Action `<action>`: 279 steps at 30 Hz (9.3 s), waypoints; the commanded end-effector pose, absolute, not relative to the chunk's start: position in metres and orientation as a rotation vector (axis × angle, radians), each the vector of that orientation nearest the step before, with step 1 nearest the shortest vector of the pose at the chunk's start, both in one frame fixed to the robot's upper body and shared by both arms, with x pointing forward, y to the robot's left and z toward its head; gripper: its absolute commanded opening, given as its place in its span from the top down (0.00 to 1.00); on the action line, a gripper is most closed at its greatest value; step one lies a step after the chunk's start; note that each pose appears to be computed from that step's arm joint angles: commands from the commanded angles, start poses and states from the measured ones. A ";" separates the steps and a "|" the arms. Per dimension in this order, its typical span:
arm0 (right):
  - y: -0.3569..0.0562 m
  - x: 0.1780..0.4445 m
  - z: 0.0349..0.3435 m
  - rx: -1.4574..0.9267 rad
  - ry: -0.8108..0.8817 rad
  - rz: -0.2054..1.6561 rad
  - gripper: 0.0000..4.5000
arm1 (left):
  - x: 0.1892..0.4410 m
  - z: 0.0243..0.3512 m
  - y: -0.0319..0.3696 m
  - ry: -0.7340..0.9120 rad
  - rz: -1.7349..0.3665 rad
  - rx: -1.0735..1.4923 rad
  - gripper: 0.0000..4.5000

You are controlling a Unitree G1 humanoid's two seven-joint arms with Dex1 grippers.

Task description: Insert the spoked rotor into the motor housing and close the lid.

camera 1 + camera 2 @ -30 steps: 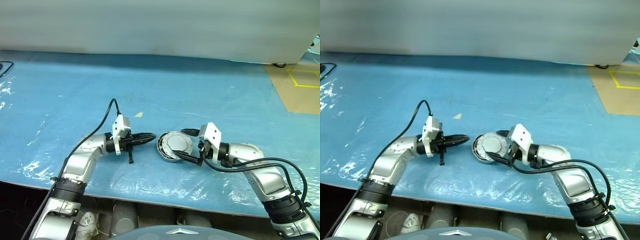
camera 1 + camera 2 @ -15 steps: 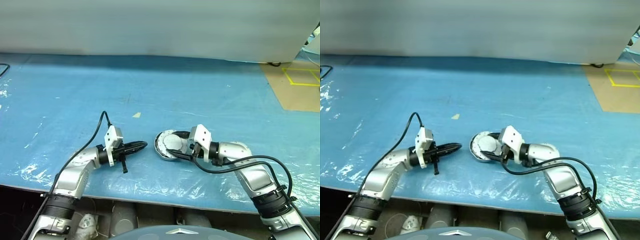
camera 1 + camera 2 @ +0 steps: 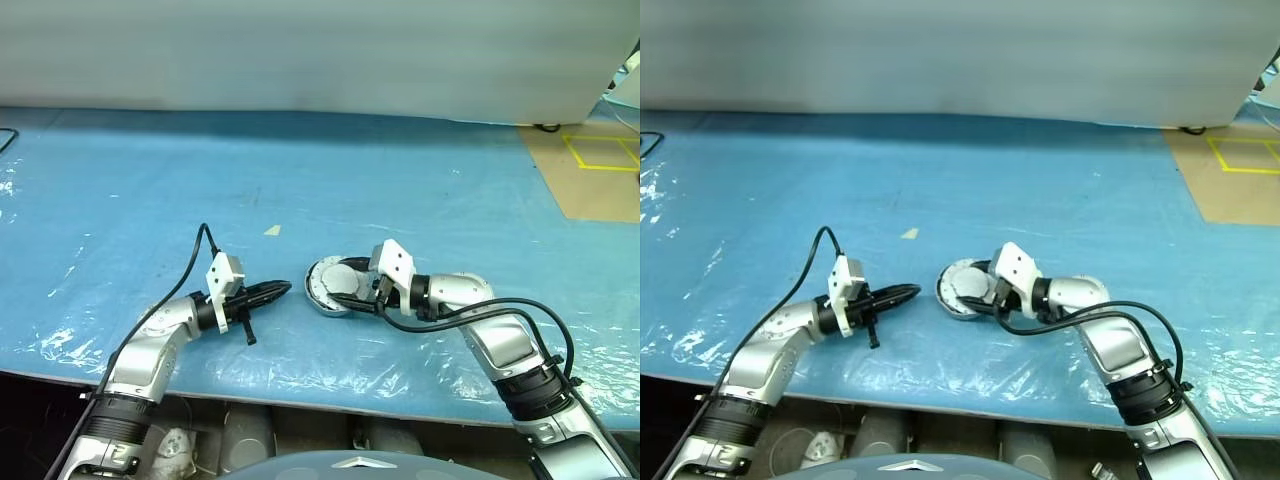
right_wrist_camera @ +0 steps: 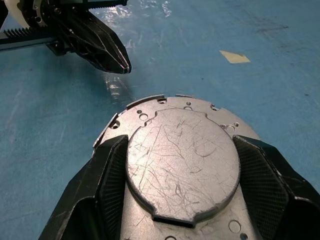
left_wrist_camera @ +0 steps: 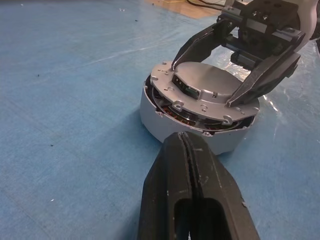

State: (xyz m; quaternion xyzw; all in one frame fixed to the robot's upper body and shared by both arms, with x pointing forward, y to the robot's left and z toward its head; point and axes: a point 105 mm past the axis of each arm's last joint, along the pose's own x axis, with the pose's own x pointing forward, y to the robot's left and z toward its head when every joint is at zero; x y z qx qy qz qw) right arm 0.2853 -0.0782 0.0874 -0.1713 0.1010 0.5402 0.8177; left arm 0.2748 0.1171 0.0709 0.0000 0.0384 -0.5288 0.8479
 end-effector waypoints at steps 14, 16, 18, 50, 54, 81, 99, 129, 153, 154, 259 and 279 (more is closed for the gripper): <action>-0.060 0.285 0.104 -0.383 0.268 1.118 0.34 | 0.276 0.076 0.114 0.042 -1.108 0.000 1.00; -0.056 0.285 0.105 -0.338 0.261 1.111 0.34 | 0.277 0.076 0.114 0.042 -1.108 -0.001 1.00; -0.055 0.285 0.103 -0.282 0.274 1.090 0.34 | 0.277 0.075 0.114 0.044 -1.106 -0.002 1.00; -0.078 0.290 0.062 -0.471 0.333 1.062 0.34 | 0.307 0.105 0.085 -0.044 -1.075 0.028 1.00; -0.079 0.291 0.063 -0.478 0.328 1.051 0.34 | 0.306 0.092 0.069 0.024 -1.119 0.106 1.00; -0.066 0.294 0.090 -0.365 0.204 1.075 0.00 | 0.293 0.064 0.066 0.222 -1.201 0.177 1.00; -0.118 0.296 0.081 -0.097 0.523 0.946 0.00 | 0.294 0.064 0.064 0.207 -1.204 0.172 1.00; -0.084 0.276 0.098 0.796 0.747 0.959 0.47 | 0.306 0.070 0.063 0.139 -1.164 0.183 1.00; -0.091 0.316 0.162 1.144 0.374 0.924 0.47 | 0.349 0.127 0.105 -0.033 -0.751 -0.696 0.50; -0.090 0.315 0.163 1.148 0.371 0.929 0.47 | 0.346 0.128 0.102 -0.030 -0.767 -0.719 0.41; -0.083 0.334 0.169 0.928 0.188 0.851 0.00 | 0.374 0.106 0.324 -0.429 0.503 -0.702 0.00; -0.088 0.332 0.148 -0.081 -0.152 0.820 0.00 | 0.338 0.155 0.148 -0.354 -0.806 -0.063 0.00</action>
